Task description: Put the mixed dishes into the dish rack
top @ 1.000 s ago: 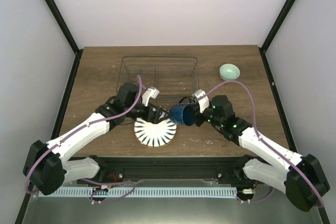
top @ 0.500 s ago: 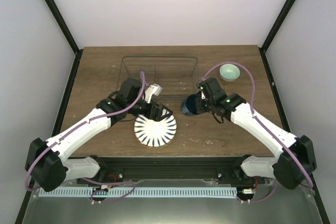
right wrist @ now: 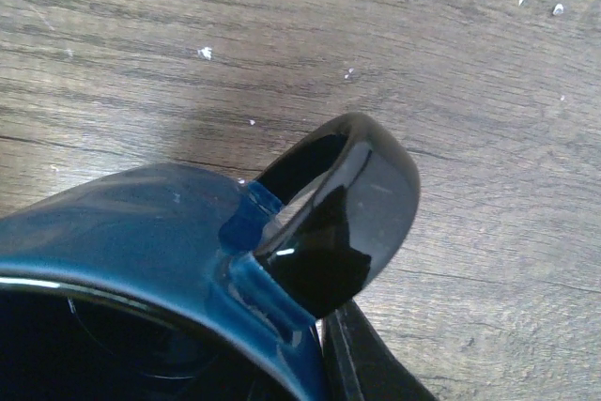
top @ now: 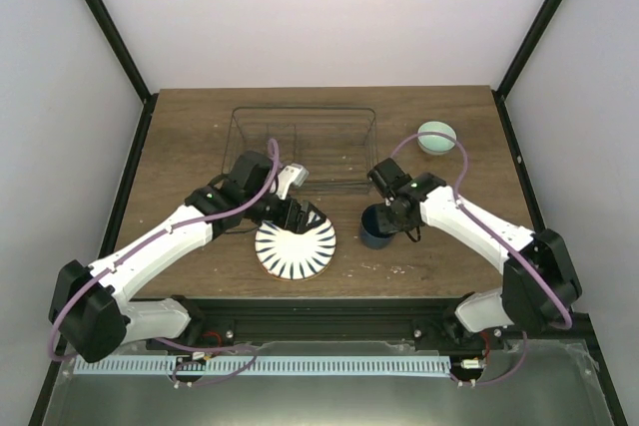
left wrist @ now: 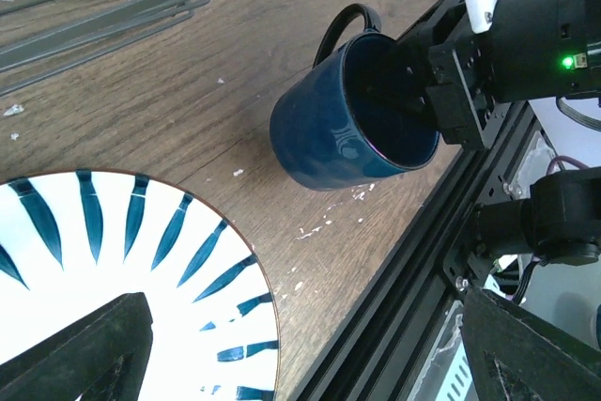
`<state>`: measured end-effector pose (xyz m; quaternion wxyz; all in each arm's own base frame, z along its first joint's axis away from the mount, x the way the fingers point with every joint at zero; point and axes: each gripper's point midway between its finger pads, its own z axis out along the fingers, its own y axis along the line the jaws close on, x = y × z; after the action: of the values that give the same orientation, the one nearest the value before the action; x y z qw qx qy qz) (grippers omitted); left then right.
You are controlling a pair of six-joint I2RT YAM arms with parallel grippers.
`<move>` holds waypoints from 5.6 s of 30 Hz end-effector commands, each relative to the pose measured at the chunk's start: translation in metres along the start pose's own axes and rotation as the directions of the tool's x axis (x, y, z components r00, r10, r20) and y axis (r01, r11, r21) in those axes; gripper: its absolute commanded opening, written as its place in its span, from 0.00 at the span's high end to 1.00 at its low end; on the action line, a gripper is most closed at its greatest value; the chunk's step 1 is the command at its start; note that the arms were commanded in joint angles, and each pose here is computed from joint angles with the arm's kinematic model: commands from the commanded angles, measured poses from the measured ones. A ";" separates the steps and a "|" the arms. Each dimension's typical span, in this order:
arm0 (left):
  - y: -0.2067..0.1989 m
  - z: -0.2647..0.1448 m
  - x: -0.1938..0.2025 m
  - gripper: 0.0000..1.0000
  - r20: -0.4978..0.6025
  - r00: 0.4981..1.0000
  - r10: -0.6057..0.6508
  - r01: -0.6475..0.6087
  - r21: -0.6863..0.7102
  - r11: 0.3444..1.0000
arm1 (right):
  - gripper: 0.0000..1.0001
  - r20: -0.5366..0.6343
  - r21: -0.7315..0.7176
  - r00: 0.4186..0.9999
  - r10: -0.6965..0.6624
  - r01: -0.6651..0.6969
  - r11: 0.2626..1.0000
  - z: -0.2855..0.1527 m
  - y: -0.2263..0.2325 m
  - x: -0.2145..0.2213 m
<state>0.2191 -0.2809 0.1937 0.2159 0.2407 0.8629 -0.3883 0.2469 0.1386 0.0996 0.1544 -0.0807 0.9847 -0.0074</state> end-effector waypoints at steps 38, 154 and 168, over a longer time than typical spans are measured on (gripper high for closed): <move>-0.002 0.055 0.011 0.10 -0.140 0.990 0.008 -0.014 -0.040 0.999 | 0.49 0.128 0.051 0.974 0.185 -0.193 0.980 -0.029 -0.017 -0.016; -0.001 -0.034 -0.042 1.00 0.248 0.738 0.628 -0.112 -0.872 0.477 | 0.48 0.272 -0.862 0.947 0.172 0.160 0.481 -0.112 0.104 -0.090; -0.012 -0.054 -0.073 1.00 0.268 0.506 0.820 -0.301 -0.836 0.459 | 0.48 0.247 -0.855 0.923 0.293 0.065 0.515 -0.099 0.045 -0.082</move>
<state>0.2562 -0.2642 0.2149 0.5940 0.3147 0.7400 0.0227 0.2932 0.2047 0.2215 0.2818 -0.0823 0.8197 0.4919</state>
